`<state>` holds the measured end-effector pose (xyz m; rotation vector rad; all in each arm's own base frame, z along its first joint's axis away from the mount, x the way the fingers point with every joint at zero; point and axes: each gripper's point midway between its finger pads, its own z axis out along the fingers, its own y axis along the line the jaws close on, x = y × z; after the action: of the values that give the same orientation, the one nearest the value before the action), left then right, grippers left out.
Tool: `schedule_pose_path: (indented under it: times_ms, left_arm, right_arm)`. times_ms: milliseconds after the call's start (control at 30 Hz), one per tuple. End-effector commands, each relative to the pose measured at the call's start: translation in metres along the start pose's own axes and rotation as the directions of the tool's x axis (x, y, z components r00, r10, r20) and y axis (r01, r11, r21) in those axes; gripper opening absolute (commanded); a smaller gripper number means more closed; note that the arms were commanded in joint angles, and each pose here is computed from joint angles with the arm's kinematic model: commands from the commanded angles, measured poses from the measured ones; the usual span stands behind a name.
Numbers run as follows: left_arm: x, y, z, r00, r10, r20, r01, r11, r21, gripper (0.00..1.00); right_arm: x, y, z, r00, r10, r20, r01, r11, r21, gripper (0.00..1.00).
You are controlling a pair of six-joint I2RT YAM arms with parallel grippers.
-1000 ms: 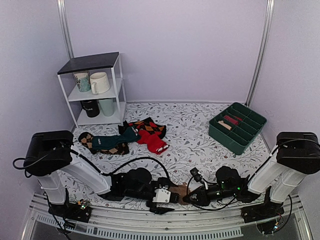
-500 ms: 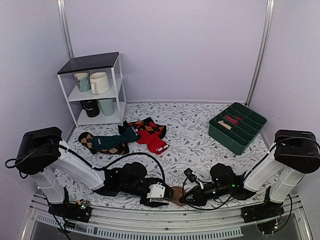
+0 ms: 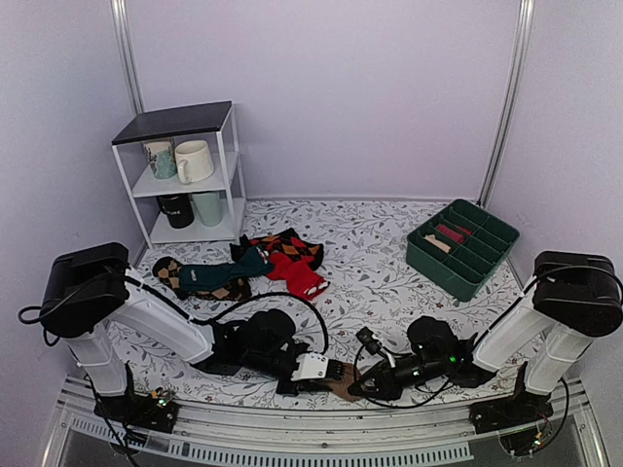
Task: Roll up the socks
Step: Roll a pair of socks at the center of the board.
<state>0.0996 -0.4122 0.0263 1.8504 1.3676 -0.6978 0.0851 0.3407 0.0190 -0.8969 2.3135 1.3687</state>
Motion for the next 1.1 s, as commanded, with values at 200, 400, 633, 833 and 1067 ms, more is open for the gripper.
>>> schedule_pose_path:
  times_ms: [200, 400, 633, 833, 1067]
  left_arm:
    - [0.023, -0.032, 0.005, 0.978, -0.180, -0.108, 0.194, 0.971, 0.141, 0.00]
    - [0.046, -0.038, 0.009, 0.928, -0.295, -0.228, 0.328, 0.936, 0.125, 0.00]
    - [0.071, -0.045, 0.013, 0.859, -0.396, -0.325, 0.452, 0.885, 0.116, 0.00]
    - [0.078, -0.043, 0.014, 0.828, -0.439, -0.350, 0.506, 0.853, 0.126, 0.00]
    - [0.090, -0.046, 0.017, 0.785, -0.468, -0.405, 0.558, 0.819, 0.136, 0.00]
  right_arm:
    - [0.069, -0.054, -0.015, 0.961, 0.140, -0.239, -0.079, 0.965, 0.248, 0.20]
    - [0.029, -0.054, -0.019, 0.991, 0.030, -0.132, 0.013, 0.951, 0.308, 0.44]
    - [-0.038, -0.033, -0.059, 0.959, -0.258, 0.112, 0.199, 0.903, 0.382, 0.55]
    - [-0.052, 0.000, -0.089, 0.861, -0.445, 0.246, 0.357, 0.874, 0.330, 0.57]
    - [-0.040, 0.007, -0.077, 0.867, -0.442, 0.231, 0.379, 0.885, 0.271, 0.60]
